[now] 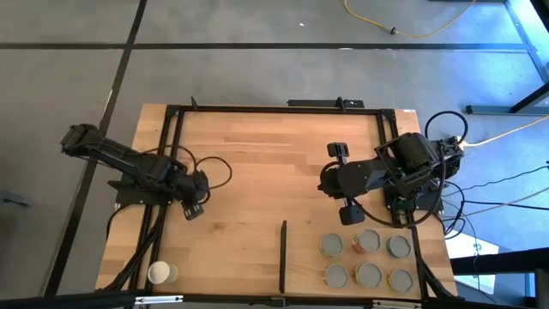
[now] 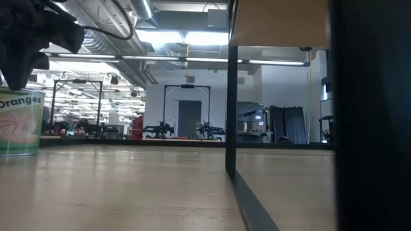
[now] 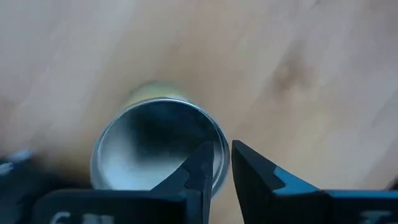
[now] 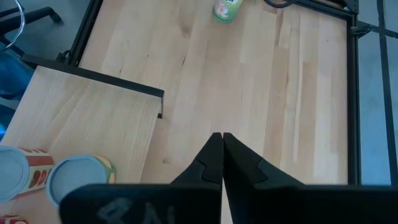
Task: Pick and place cans onto a shelf
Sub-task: Put the canned oranges on the shelf
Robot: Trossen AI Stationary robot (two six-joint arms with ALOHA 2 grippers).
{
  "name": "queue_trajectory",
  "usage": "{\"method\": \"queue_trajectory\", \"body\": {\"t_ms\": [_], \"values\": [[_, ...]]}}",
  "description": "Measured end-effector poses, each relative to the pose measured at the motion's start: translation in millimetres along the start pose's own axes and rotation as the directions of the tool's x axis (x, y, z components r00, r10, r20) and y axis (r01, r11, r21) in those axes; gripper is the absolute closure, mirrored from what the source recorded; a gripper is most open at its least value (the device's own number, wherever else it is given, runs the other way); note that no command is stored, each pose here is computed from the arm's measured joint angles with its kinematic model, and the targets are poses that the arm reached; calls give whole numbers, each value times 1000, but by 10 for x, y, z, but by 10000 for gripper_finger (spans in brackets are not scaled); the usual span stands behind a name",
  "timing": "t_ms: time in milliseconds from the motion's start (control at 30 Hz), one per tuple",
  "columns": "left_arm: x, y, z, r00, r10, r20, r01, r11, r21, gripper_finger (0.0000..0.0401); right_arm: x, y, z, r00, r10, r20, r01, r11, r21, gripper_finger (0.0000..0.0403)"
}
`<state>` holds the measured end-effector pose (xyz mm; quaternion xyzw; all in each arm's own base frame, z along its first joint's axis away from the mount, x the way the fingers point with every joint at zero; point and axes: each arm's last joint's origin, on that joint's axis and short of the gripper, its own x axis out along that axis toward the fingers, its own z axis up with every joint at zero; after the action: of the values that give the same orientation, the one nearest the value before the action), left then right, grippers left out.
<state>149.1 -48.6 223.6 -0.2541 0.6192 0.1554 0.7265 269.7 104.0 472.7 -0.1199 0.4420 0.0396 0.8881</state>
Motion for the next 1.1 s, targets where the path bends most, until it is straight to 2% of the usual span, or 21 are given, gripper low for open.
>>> {"method": "queue_trajectory", "body": {"t_ms": [467,700,867,1100], "values": [[50,-44,2,1000,28,-14,-28,999,16,348,2,1,1,1000,0,0,0,1000,-4,397],[-113,19,-26,988,154,-29,-153,987,43,348,2,1,1,1000,0,0,0,1000,2,397],[-125,49,-51,982,183,-55,-180,983,43,348,2,1,8,1000,0,7,-1,1000,5,397],[-127,45,-38,981,191,-29,-189,981,44,348,3,2,11,1000,1,9,-1,1000,18,397]]}}
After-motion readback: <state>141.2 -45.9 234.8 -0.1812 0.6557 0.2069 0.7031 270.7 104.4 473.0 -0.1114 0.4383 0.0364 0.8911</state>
